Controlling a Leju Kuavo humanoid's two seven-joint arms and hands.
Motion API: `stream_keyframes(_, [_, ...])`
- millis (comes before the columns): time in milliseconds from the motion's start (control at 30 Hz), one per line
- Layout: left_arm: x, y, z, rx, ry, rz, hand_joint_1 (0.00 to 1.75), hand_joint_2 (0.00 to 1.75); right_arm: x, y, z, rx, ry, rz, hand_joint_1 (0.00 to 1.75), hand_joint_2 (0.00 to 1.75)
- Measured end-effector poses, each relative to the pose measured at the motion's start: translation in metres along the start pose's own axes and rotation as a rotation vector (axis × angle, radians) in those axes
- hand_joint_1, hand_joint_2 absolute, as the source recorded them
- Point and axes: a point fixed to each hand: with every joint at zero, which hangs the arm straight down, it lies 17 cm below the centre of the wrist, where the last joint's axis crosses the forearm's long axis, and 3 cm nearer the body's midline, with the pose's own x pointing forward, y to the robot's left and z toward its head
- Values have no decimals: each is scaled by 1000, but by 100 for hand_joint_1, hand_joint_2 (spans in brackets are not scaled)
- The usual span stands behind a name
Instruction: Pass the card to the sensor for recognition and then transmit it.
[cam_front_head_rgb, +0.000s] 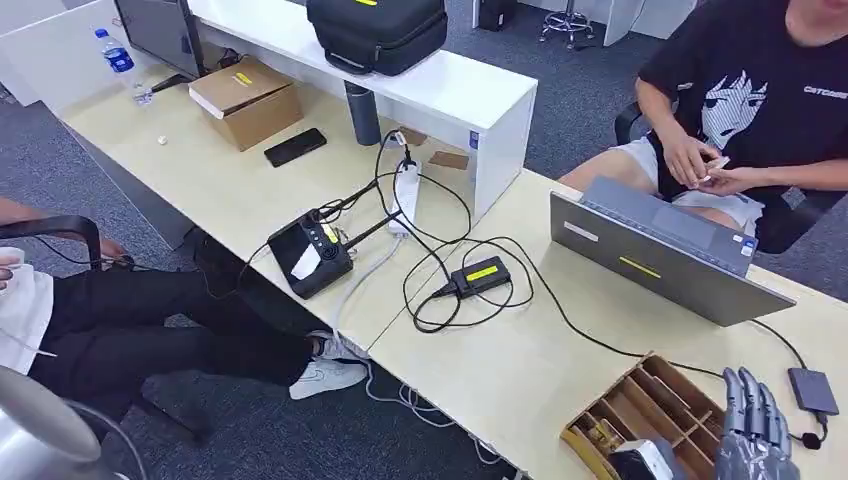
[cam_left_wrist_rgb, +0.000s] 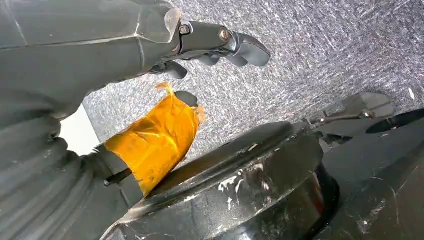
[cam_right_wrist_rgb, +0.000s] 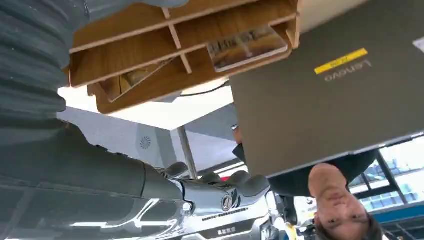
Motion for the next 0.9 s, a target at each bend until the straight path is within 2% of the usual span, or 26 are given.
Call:
stream_keyframes(400, [2,1,0,-4,3,-29,0,175,17,26,-24,72,-12,22,0,175])
stream_keyframes(800, [3,0,0,-8,1,-40,0,175,15,40,-34,108,-2,26,0,175])
stream_keyframes(833, [3,1,0,-8,1,-40,0,175,14,42,-33,112,2,29,10,175])
stream_keyframes(867, [3,0,0,-8,1,-41,0,175,13,43,-33,116,7,33,37,175])
stream_keyframes(900, [3,0,0,-8,1,-41,0,175,11,44,-32,119,13,35,37,175])
